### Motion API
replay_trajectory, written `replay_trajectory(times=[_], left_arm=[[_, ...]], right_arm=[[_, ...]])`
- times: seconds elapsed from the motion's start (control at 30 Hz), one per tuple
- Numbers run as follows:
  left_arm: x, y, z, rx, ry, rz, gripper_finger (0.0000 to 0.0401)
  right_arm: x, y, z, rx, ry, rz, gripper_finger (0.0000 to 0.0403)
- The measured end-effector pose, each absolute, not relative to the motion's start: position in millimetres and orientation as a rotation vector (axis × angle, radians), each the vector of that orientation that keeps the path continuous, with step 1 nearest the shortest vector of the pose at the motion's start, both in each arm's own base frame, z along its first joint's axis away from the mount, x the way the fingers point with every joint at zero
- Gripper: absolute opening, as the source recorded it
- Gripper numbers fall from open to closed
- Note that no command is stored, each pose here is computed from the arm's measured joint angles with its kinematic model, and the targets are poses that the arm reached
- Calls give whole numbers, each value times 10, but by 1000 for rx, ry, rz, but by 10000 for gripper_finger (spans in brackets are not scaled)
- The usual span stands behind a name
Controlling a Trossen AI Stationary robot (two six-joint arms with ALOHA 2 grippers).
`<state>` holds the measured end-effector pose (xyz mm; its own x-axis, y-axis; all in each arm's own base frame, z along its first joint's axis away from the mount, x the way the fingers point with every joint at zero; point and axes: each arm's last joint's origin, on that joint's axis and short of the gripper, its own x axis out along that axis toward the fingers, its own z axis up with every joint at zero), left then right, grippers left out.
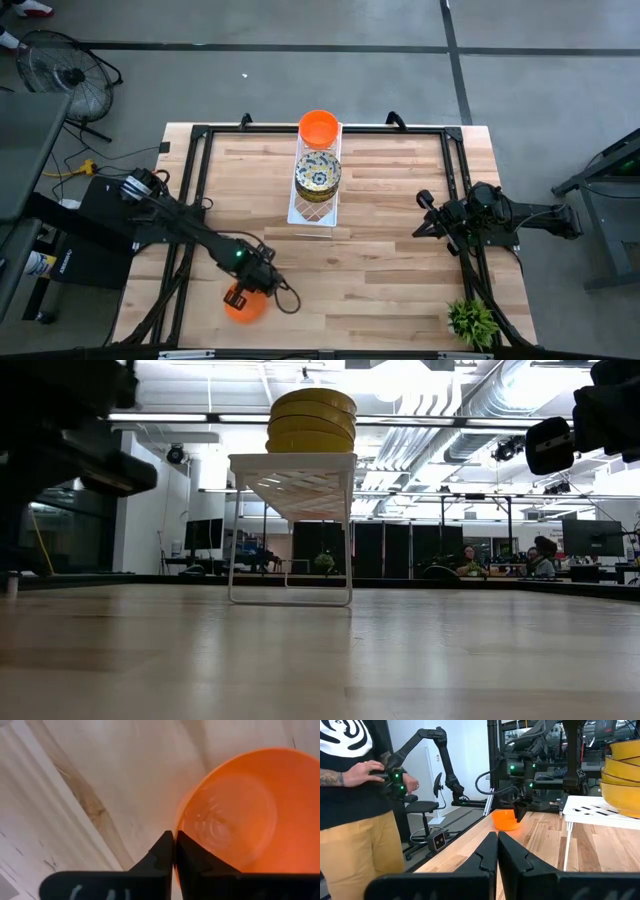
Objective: Pick & Place Mini bowls
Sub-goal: Stack the orange bowl on the stacked orange bowls on the shelf
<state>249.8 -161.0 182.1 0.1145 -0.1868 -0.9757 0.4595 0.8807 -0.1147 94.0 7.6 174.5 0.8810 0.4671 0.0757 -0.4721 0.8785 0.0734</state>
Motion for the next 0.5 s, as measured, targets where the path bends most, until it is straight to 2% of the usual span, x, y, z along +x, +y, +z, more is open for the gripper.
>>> replay_trajectory(times=[0.1,0.33,0.5], left_arm=[[2531,-1517,1871,204,1370,-471,3],[2369,-1132,2378,32,1320,-434,2],[2160,-733,2789,-124,1287,-225,1]], right_arm=[[940,76,1745,91,-56,490,0],[940,76,1745,91,-56,490,0],[940,76,1745,91,-56,490,0]])
